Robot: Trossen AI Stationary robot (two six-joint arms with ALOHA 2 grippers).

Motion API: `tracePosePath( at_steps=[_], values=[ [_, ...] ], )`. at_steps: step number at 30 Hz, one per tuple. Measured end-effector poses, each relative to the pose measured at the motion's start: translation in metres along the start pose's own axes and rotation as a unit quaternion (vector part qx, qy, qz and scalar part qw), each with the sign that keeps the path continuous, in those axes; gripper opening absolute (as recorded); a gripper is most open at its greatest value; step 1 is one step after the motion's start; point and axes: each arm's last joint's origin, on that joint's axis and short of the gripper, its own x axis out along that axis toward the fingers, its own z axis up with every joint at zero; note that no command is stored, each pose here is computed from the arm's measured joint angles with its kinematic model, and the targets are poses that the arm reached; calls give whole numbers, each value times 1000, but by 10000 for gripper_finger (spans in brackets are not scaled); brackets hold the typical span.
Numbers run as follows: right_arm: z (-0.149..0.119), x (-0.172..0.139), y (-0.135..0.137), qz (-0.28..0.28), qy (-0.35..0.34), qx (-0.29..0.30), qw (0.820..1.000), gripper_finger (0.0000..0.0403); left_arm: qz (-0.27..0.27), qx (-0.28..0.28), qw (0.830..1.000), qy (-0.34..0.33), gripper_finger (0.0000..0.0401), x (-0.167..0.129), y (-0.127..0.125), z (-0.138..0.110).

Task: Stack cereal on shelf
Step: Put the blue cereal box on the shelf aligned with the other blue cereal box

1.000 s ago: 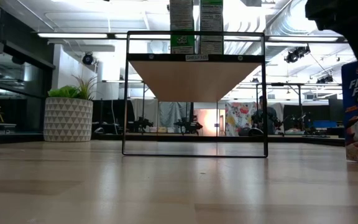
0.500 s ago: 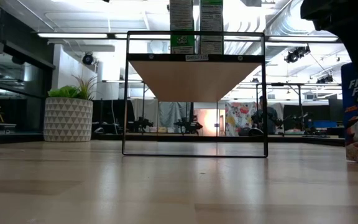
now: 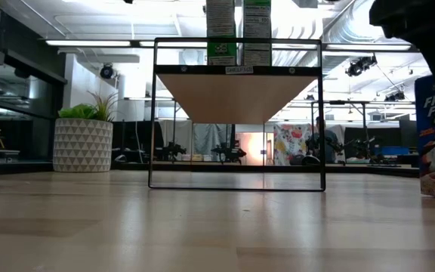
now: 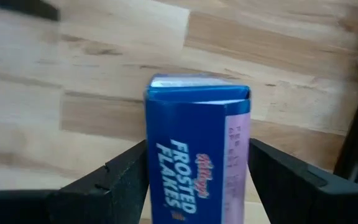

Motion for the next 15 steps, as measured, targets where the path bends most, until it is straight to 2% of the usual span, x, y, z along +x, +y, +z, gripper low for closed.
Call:
tracePosePath(
  at_steps=[9,15],
  values=[
    [0,1,-1,-8,-4,-7,1000,245,0,0,1000,0,0,0,0,0],
    [0,1,0,-3,-1,-10,1000,193,0,1,1000,2,0,0,0,0]
  ],
)
